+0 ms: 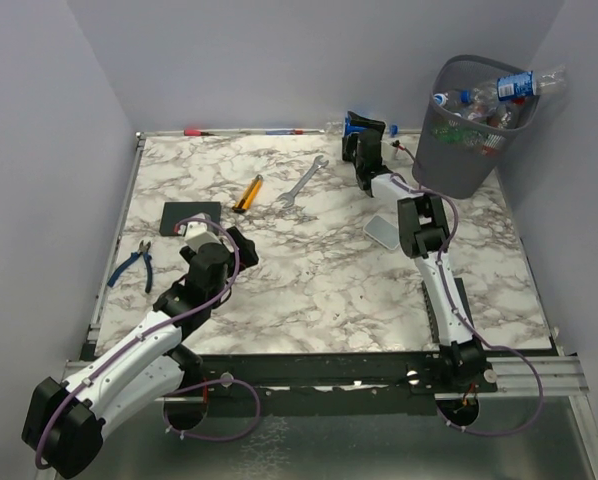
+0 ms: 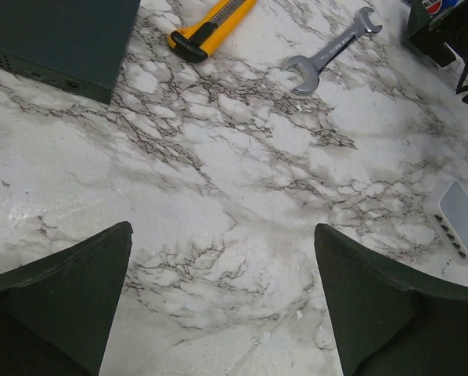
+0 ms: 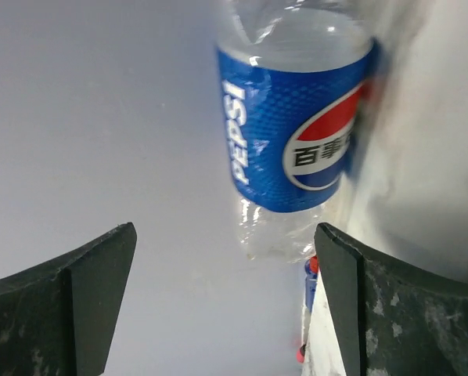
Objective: Put the plastic bottles in the bin
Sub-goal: Pick up the plastic bottle from the corner of the board.
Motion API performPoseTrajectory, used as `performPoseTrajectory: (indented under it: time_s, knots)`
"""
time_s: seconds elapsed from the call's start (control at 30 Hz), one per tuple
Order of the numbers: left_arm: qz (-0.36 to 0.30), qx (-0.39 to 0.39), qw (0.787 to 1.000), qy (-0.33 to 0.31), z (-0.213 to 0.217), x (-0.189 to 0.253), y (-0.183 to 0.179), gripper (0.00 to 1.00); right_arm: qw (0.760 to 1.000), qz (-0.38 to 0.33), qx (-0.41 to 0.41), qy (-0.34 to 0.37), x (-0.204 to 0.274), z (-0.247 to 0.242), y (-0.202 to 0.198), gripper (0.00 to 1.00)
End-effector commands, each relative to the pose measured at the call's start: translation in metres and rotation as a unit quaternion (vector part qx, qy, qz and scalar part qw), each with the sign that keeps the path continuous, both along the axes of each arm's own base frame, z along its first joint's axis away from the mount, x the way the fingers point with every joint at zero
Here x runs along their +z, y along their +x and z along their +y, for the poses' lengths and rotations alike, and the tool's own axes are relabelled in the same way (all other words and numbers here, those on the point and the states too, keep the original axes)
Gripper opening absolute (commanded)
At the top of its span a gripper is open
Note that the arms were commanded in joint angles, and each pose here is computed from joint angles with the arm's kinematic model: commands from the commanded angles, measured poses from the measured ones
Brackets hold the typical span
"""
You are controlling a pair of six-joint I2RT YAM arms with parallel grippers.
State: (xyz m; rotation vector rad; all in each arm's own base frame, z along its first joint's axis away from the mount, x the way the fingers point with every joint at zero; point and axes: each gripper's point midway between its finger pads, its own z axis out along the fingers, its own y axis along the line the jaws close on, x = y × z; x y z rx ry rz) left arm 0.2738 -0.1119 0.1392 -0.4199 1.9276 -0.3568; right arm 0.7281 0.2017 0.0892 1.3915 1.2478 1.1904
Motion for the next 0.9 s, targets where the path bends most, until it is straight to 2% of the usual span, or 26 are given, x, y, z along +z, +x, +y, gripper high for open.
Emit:
performPoseTrajectory:
  time_s: [0.0,0.03,0.17,0.43,0.5,0.87]
  knots:
    - [-0.001,0.008,1.000,-0.002,0.002,-0.004,0.001,0.99,0.992,0.126,-0.026,-0.015,-0.082,-0.018,-0.007,1.00]
    - [0.001,0.008,1.000,0.000,0.002,-0.005,0.001,0.99,0.988,0.147,-0.032,-0.020,-0.093,-0.020,-0.006,1.00]
    - [0.006,0.008,1.000,0.007,0.003,-0.008,0.001,0.99,0.986,0.159,-0.049,-0.010,-0.113,-0.025,0.004,1.00]
    - [0.023,0.005,1.000,0.018,0.001,-0.019,0.002,0.99,0.988,0.151,-0.044,0.004,-0.152,-0.034,0.005,0.99]
    - [0.026,0.004,0.999,0.019,0.000,-0.021,0.001,0.99,0.989,0.142,-0.038,0.007,-0.157,-0.037,0.007,0.95]
    - [0.031,0.007,0.999,0.025,0.002,-0.024,0.002,0.99,0.992,0.122,-0.026,0.016,-0.157,-0.043,0.010,0.57]
